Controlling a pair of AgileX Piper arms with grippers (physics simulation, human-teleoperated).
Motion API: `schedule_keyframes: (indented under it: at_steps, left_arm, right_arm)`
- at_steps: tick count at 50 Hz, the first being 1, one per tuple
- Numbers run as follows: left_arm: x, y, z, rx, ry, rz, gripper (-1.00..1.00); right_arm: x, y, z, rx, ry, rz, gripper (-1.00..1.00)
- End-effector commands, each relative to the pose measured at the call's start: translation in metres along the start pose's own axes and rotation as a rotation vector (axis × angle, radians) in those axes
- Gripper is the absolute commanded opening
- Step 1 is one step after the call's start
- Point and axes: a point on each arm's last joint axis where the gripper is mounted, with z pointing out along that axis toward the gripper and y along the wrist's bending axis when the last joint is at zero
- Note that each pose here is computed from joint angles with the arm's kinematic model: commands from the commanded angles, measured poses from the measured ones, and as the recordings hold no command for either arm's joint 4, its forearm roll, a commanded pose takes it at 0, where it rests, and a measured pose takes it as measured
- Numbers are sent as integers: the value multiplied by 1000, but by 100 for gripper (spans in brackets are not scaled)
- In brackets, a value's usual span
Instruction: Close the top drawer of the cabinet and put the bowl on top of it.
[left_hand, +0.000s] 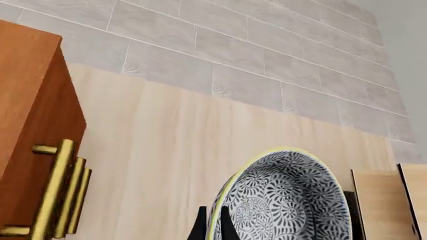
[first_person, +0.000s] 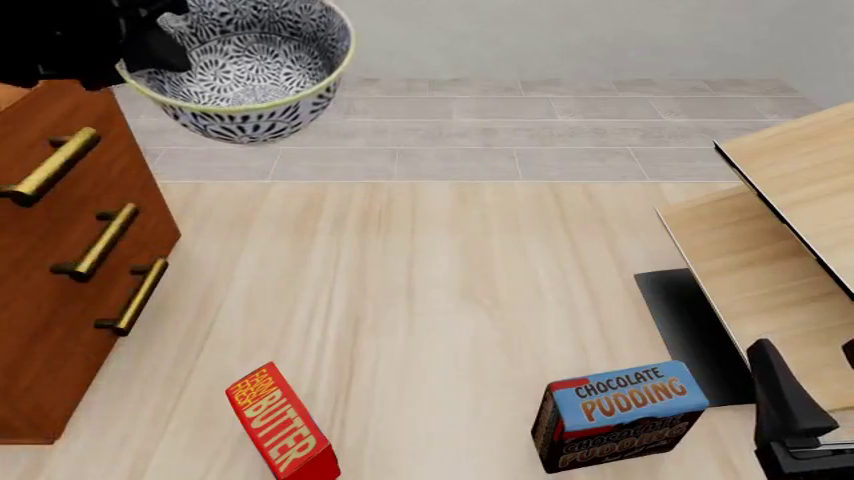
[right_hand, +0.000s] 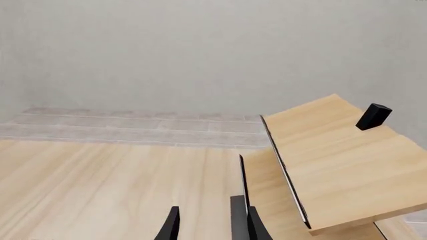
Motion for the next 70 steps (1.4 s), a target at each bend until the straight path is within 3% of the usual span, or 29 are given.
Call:
schedule_keyframes:
  at_steps: [1,16,26,43,70]
  left_arm:
    - [-21,24,-33,-92,-39,-50,-100]
    - [-52,43,-82,-188,-129,-185,-100]
    - [-53,57,-93,-234,-168,-253,-100]
    - [-49,92,-104,-353,-228,-469,-100]
    - [-65,123,-125,-462,-346,-573,-100]
  right_arm:
    - [0,0,0,-2,0,-8,100]
    - [1,0,0,-6,2,-17,100]
    - [0,0,0,-4,-2,-18,100]
    - [1,1,0,-11,2,-23,100]
    - [1,0,0,-7,4,-20,100]
